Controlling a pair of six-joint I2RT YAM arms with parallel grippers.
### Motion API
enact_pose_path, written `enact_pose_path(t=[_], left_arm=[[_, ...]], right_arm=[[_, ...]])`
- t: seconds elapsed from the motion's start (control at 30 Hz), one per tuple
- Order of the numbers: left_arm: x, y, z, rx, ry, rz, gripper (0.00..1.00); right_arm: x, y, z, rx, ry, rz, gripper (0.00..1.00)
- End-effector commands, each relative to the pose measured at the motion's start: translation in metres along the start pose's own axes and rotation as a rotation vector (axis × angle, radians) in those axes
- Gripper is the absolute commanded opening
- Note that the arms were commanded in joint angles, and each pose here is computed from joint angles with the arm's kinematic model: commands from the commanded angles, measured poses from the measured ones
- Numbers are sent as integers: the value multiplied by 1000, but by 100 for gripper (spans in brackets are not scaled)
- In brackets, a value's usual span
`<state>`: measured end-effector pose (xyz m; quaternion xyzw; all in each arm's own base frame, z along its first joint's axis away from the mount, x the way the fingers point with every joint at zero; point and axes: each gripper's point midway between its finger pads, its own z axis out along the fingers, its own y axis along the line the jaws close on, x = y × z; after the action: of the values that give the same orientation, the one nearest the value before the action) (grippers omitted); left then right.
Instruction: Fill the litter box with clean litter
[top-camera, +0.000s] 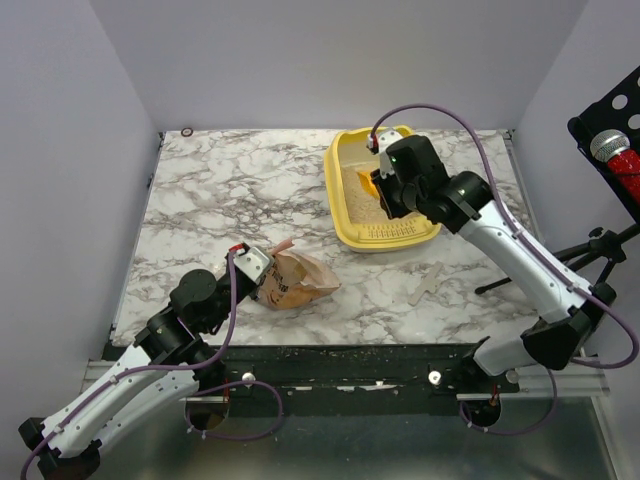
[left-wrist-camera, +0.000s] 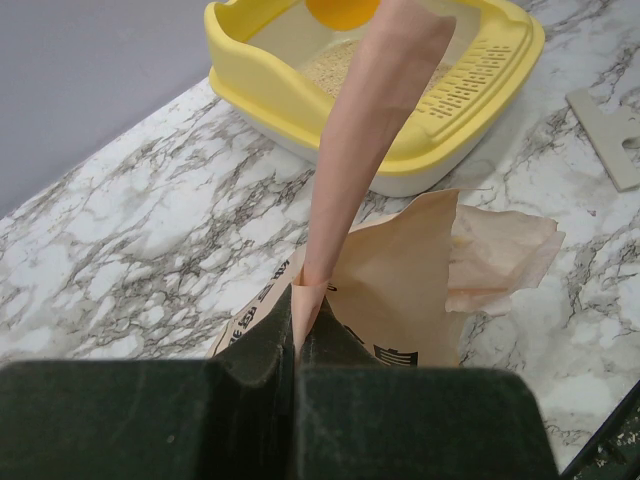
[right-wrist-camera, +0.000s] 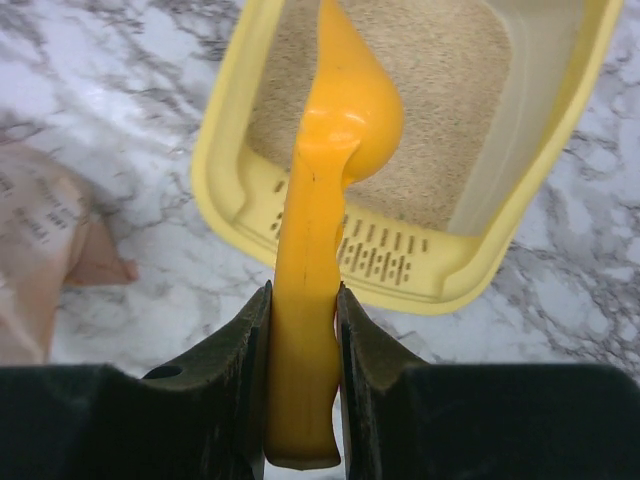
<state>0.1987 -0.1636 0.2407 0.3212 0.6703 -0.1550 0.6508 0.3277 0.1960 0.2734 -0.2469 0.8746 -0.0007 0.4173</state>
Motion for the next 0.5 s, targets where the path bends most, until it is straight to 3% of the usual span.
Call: enact_pose_path(t=[0.0,0.27,0.47], left_arm=[[-34,9,-4,-34,-102,-32,0],[-33,8,-2,-30,-97,-32,0],[-31,6,0,-25,-87,-34,0]], right_arm=[[3,38,-56,-259,-58,35,0],[36,78,-120,-584,-78,48,0],[50,91,-142,-693,-56,31,0]])
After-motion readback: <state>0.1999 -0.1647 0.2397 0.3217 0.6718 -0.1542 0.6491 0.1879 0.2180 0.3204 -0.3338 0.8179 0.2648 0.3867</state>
